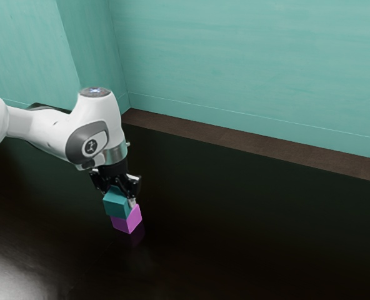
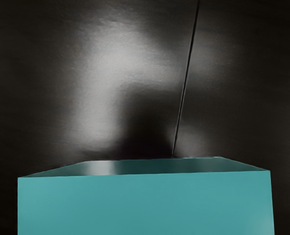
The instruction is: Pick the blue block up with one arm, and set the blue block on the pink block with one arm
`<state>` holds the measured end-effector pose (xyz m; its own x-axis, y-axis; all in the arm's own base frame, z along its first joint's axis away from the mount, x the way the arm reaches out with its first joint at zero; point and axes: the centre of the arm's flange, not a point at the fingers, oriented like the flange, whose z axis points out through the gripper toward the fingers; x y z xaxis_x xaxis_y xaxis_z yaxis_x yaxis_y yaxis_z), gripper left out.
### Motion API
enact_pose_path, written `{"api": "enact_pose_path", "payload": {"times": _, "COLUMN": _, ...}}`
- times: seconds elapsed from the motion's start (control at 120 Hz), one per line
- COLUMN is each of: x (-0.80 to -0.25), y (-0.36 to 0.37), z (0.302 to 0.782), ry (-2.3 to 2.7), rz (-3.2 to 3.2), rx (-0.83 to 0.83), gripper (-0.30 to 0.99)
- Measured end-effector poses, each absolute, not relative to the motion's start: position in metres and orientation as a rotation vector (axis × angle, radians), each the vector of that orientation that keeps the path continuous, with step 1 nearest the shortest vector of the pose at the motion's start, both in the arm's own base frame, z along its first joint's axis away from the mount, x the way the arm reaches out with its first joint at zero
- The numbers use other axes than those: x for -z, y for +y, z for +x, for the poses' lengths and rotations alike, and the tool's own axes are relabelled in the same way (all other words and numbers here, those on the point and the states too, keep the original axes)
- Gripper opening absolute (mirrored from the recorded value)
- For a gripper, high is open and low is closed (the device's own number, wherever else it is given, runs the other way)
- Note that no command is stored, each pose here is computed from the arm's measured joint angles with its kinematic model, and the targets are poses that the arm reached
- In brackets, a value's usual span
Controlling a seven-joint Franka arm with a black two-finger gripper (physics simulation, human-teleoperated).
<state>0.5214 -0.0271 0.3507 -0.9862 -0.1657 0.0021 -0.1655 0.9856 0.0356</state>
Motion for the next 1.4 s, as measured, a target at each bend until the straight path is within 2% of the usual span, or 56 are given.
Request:
{"api": "enact_pose_path", "payload": {"times": 0.5, "x": -0.342, "y": -0.018, "z": 0.535, "ry": -3.168, "rz": 0.295, "rx": 0.058, "gripper": 0.38}}
{"api": "enact_pose_path", "payload": {"times": 1.4, "x": -0.336, "y": -0.005, "z": 0.528, "ry": -3.176, "rz": 0.336, "rx": 0.051, "gripper": 0.38}}
